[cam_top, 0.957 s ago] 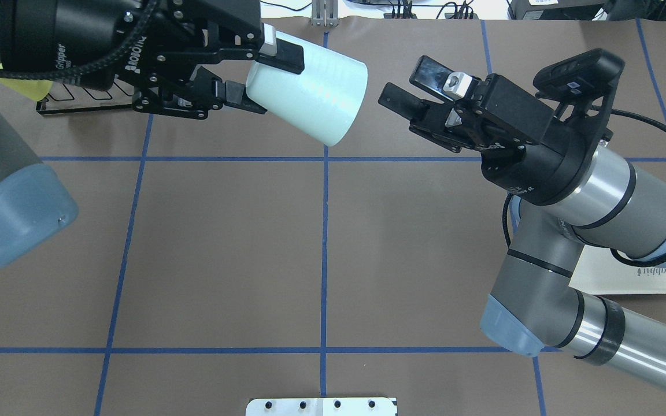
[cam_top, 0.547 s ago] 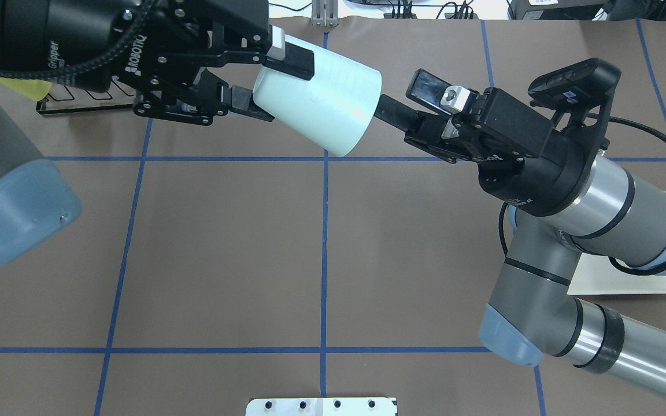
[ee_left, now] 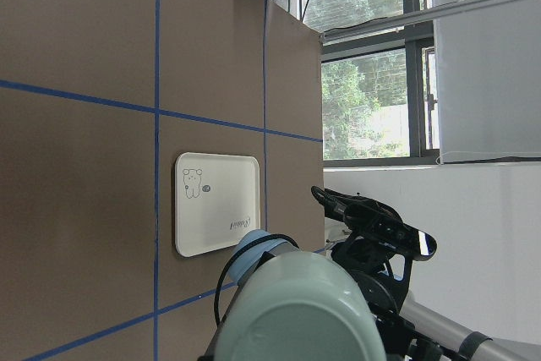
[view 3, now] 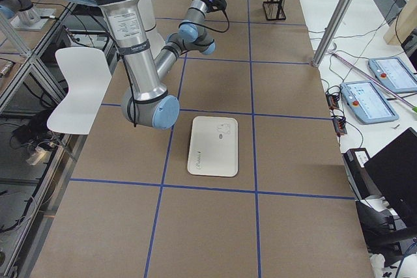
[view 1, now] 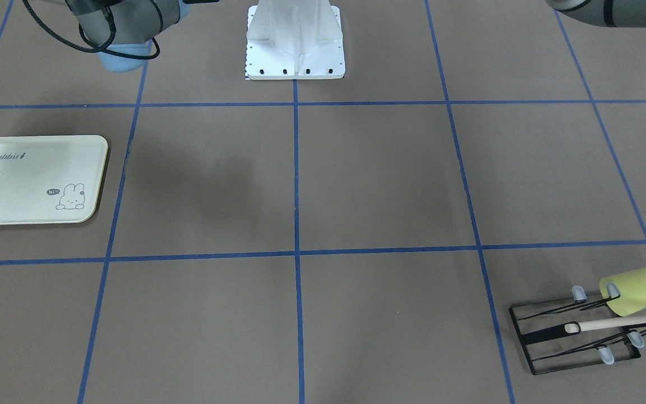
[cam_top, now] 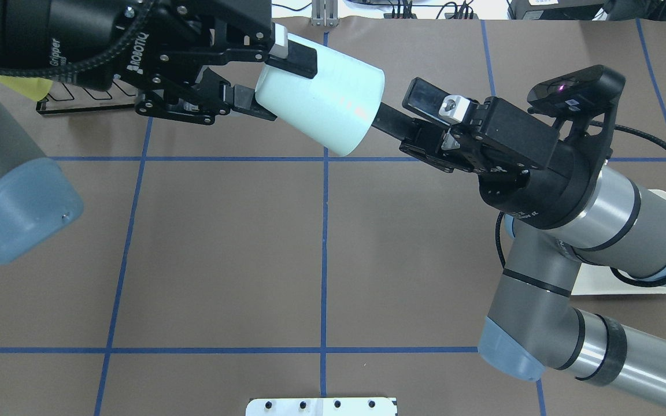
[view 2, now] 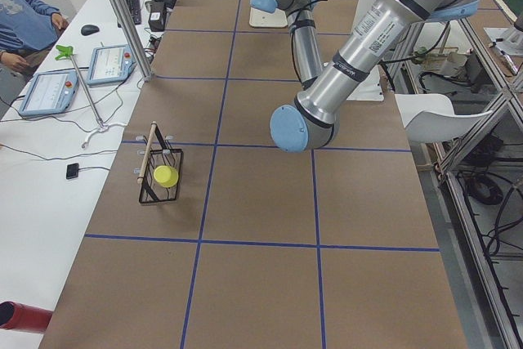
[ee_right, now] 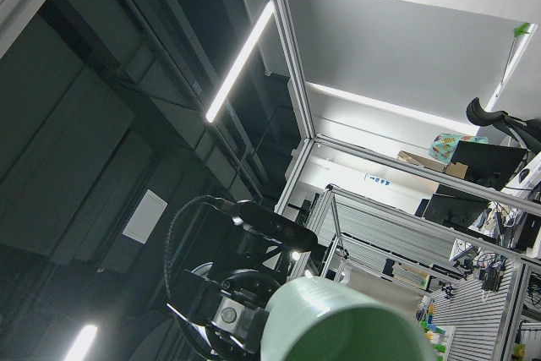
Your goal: Left arm grabs green cup and hands to right arm on tray
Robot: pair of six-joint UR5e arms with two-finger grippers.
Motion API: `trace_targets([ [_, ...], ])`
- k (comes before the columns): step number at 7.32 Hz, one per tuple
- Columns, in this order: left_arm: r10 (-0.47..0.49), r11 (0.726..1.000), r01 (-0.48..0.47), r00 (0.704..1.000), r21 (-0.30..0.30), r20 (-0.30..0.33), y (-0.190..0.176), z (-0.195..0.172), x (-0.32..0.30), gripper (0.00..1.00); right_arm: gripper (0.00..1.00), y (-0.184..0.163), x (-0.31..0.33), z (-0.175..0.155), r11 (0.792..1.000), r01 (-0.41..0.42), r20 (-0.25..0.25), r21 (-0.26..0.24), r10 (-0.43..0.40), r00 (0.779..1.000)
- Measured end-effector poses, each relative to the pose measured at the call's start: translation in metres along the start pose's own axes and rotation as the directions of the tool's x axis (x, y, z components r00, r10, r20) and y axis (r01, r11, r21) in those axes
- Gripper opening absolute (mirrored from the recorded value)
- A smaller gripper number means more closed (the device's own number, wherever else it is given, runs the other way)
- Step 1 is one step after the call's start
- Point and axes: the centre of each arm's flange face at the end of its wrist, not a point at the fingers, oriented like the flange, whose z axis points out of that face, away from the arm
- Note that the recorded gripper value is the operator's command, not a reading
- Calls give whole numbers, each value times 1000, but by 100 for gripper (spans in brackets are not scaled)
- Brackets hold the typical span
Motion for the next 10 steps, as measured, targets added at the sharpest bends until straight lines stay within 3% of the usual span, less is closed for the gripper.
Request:
trace_targets([
  [2,-1,1000,1,1000,0,1,-1,0,0,0,73,6,-1,5,1000,-10,9,-5,10,1000],
  [5,-3,1000,3,1000,-2,2,-1,2,-1,0,53,9,-3,12,1000,-11,17,-6,11,1000],
  [8,-5,1000,5,1000,-11,2,2,5,-2,0,49,10,-5,16,1000,-12,24,-6,12,1000],
  [9,-5,1000,5,1000,-15,1,3,7,-2,0,36,10,-5,16,1000,-11,24,-6,11,1000],
  [10,-4,1000,4,1000,-19,-1,4,7,-2,32,11,10,-5,16,1000,-11,23,-6,11,1000],
])
